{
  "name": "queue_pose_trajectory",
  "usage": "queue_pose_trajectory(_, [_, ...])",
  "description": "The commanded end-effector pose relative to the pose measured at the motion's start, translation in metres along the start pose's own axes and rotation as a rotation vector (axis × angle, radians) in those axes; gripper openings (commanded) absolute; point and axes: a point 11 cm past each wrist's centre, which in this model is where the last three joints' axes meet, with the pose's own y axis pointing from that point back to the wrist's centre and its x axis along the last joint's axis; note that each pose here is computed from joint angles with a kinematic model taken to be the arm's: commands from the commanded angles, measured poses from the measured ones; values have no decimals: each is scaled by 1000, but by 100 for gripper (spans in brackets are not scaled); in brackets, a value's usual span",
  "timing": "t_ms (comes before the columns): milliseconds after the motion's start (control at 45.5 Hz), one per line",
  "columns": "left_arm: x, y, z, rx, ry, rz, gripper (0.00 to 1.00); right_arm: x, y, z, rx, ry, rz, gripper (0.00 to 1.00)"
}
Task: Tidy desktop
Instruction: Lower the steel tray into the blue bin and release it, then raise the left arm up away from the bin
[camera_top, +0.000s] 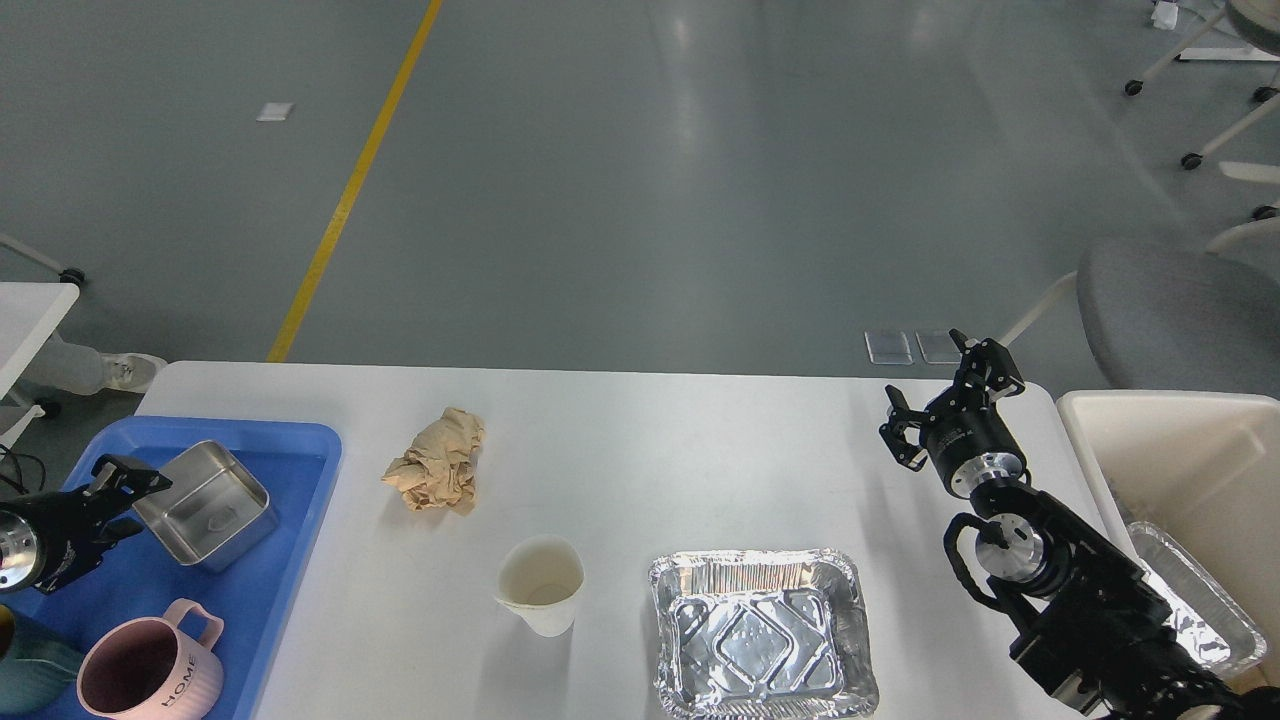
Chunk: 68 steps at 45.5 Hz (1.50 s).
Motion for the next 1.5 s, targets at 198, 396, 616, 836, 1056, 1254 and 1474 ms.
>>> queue_pose_trajectory(198, [4, 23, 104, -365, -4, -73, 96, 0, 0, 0, 2, 0, 1, 100])
queue_pose_trajectory(396, [-19, 38, 204, -582, -74, -139, 96, -1, -1, -2, 4, 3, -1, 100])
queue_pose_trajectory(616, [-79, 23, 298, -692, -45, -178, 96, 1, -2, -5, 10, 9, 6, 100])
queue_pose_trajectory(836, [-111, 10, 354, -789, 194, -52, 96, 3, -2, -13, 27, 19, 2, 100])
queue_pose_trajectory(1056, [-118, -12, 355, -812, 551, -35, 96, 8, -4, -28, 43, 40, 6, 100])
queue_pose_trajectory(1254, [-109, -13, 350, -875, 847, -68, 96, 4, -10, -32, 49, 40, 14, 100])
queue_pose_trajectory(1474, [-118, -21, 339, -861, 955, -90, 97, -1, -10, -27, 48, 27, 14, 100])
